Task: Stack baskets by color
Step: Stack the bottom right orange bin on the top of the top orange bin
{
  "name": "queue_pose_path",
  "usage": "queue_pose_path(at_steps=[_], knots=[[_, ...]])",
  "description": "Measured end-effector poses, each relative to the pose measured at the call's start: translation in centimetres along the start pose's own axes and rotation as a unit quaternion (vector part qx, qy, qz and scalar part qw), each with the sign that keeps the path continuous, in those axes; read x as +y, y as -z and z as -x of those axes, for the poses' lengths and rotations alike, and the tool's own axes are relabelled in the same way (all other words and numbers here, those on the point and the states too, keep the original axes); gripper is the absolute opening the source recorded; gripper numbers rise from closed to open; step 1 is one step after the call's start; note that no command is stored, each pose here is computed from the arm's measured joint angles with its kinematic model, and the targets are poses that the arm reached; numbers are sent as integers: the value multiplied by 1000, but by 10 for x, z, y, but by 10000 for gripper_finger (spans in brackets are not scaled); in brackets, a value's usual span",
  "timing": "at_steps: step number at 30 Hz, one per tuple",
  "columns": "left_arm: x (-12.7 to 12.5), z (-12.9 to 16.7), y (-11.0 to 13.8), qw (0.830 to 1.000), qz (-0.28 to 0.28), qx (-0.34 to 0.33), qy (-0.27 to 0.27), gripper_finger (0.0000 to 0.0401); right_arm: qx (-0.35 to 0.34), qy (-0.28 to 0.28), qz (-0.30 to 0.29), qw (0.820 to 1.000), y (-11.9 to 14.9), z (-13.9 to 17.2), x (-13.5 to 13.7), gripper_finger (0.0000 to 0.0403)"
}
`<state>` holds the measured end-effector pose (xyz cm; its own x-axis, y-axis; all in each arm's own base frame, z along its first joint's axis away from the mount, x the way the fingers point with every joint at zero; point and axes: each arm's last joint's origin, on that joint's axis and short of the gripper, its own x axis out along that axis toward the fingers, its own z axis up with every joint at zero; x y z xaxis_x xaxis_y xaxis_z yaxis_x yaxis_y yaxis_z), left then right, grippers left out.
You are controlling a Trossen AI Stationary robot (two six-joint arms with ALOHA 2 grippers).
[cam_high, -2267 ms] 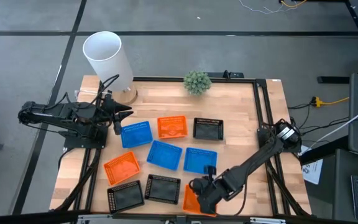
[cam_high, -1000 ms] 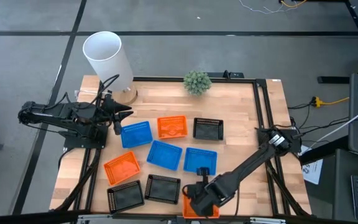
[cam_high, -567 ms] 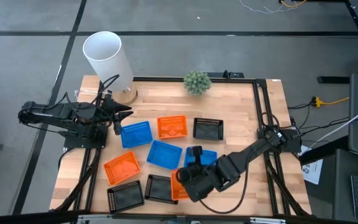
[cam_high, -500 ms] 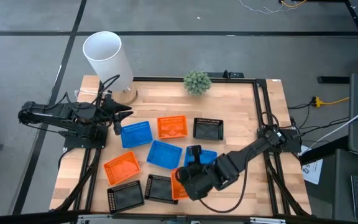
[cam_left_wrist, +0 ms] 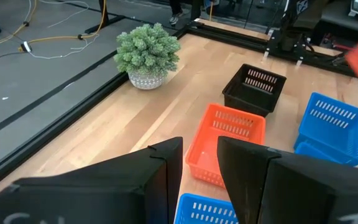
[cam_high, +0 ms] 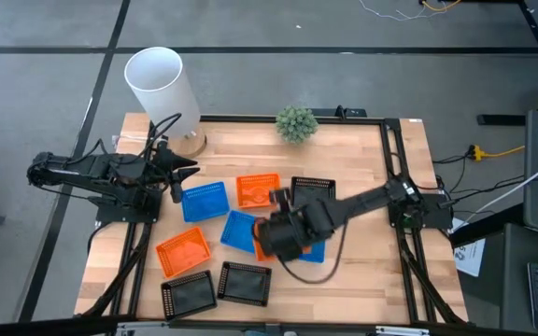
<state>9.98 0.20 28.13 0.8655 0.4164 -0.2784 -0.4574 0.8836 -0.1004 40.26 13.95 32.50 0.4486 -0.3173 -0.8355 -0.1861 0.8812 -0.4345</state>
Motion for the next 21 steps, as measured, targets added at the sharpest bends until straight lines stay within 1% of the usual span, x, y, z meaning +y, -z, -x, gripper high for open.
queue_pose_path(at_steps=[3,7,11,15,18,21], knots=[[0,0,0,1000,0,0,0,92,3,26,18,1000,0,-13,-27,0],[0,0,0,1000,0,0,0,92,-5,41,20,999,0,-33,-74,0],[0,0,1,1000,-3,4,-1,92,-49,-23,14,998,6,-54,-122,0],[1,0,4,1000,-12,18,-6,92,-91,-63,3,994,18,-70,-166,0],[1,0,4,1000,-13,20,-6,92,-108,-91,-8,990,30,-77,-191,0],[1,0,4,1000,-12,20,-6,92,-127,-124,-23,984,38,-81,-206,0]])
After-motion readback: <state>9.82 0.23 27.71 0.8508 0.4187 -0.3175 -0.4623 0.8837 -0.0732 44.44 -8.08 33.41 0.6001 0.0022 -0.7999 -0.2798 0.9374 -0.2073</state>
